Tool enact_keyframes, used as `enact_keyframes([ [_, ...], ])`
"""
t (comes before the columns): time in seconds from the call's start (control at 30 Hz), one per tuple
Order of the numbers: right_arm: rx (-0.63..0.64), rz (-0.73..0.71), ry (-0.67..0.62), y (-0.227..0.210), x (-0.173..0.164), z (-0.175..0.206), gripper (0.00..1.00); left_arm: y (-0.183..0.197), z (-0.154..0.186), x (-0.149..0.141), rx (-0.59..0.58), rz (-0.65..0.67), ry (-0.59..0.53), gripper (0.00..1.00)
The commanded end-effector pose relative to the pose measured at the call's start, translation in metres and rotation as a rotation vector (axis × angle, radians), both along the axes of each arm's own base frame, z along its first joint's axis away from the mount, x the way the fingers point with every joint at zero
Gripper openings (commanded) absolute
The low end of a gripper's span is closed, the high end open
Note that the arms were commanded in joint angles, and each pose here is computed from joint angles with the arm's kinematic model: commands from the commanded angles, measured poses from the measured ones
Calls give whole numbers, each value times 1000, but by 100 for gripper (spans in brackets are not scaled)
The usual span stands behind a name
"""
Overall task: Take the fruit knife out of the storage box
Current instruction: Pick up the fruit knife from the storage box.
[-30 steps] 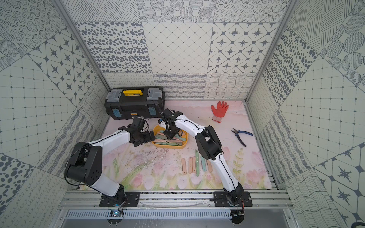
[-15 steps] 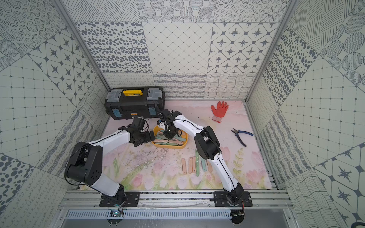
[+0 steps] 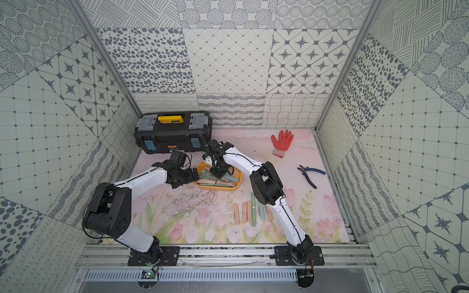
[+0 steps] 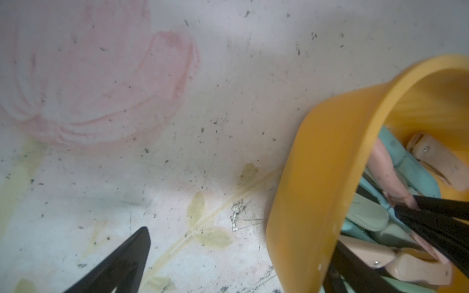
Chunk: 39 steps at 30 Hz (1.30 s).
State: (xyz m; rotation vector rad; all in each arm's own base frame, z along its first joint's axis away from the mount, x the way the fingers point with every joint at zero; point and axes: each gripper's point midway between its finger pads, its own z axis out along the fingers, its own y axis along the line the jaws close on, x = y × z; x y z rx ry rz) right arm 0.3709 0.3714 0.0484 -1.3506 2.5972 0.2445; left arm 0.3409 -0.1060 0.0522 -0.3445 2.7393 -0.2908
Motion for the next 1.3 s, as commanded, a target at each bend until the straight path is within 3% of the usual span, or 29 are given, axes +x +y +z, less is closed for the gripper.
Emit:
enact_keyframes([
  [0.0,16,-8,-36,-3,2,20,9,-1,4,5,-11,-2,-21,99],
  [0.5,156,-30,-44,6,-7,60,5,-2,5,6,-15,-4,-22,99],
  [0.7,258,-100,-21,5,-9,88,3,-2,6,5,-13,-2,-25,99],
  [0.97,481,-176,48,-1,-49,140,2,-2,4,6,-12,-3,-21,99],
  [1.27,633,-319,257,-23,-112,131,2,-1,6,5,-9,-2,-22,99],
])
